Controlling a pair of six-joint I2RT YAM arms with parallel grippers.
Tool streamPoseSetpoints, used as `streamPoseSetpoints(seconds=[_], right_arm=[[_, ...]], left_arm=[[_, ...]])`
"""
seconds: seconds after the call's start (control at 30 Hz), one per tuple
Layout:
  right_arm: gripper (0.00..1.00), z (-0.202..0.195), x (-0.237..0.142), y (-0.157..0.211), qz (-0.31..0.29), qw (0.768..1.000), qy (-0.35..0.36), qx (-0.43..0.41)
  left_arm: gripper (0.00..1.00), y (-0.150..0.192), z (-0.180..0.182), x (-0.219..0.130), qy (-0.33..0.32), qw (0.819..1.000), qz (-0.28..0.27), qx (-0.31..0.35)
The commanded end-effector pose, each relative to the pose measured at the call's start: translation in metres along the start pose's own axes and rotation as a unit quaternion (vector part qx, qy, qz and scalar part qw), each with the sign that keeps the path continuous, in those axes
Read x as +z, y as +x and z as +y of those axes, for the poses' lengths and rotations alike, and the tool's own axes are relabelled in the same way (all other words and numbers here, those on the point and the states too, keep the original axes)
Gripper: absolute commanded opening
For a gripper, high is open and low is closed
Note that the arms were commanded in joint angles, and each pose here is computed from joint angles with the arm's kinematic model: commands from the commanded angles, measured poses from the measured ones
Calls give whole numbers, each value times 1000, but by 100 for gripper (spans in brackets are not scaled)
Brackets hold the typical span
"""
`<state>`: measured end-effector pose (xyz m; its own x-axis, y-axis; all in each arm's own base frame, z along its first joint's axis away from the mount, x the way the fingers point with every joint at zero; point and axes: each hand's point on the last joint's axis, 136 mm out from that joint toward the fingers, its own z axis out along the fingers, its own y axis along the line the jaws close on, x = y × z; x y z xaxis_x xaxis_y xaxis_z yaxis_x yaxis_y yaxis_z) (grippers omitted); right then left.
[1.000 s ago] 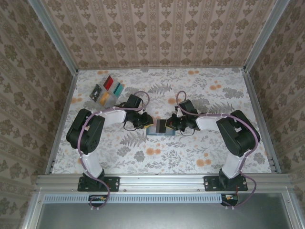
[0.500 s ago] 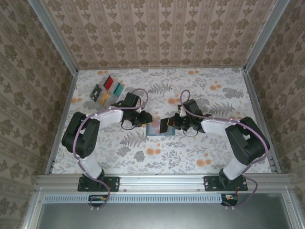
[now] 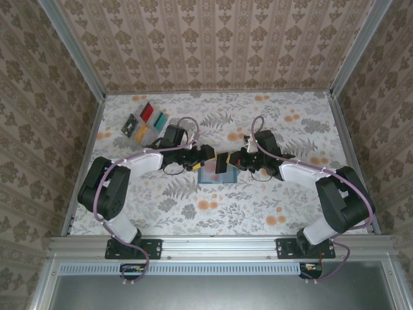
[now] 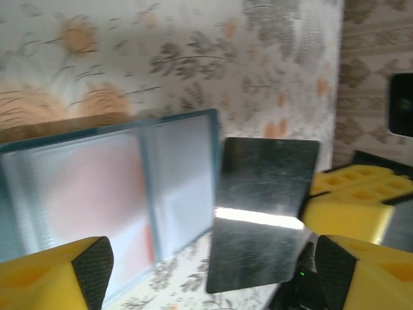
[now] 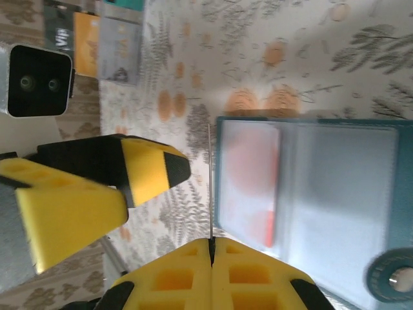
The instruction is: Take the credit cards out of the card holder
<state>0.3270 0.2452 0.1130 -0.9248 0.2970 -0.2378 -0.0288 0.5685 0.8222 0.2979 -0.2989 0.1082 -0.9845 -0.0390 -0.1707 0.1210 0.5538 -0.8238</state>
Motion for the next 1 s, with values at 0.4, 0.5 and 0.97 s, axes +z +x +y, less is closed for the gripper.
streamPoseSetpoints(seconds=[0.4,0.5,0.97], right_arm=[[0,82,-20,-37,-30,985,-168,18],[0,86,-20,-44,-40,983,-178,21],[0,82,-21,-61,-66,979,-188,43]], left_arm=[[84,-15,-66,-35,167,985,-29,-30],[77,-15,-79,-41,197,979,-32,-33],[26,-18,-91,-49,244,968,-52,-36]])
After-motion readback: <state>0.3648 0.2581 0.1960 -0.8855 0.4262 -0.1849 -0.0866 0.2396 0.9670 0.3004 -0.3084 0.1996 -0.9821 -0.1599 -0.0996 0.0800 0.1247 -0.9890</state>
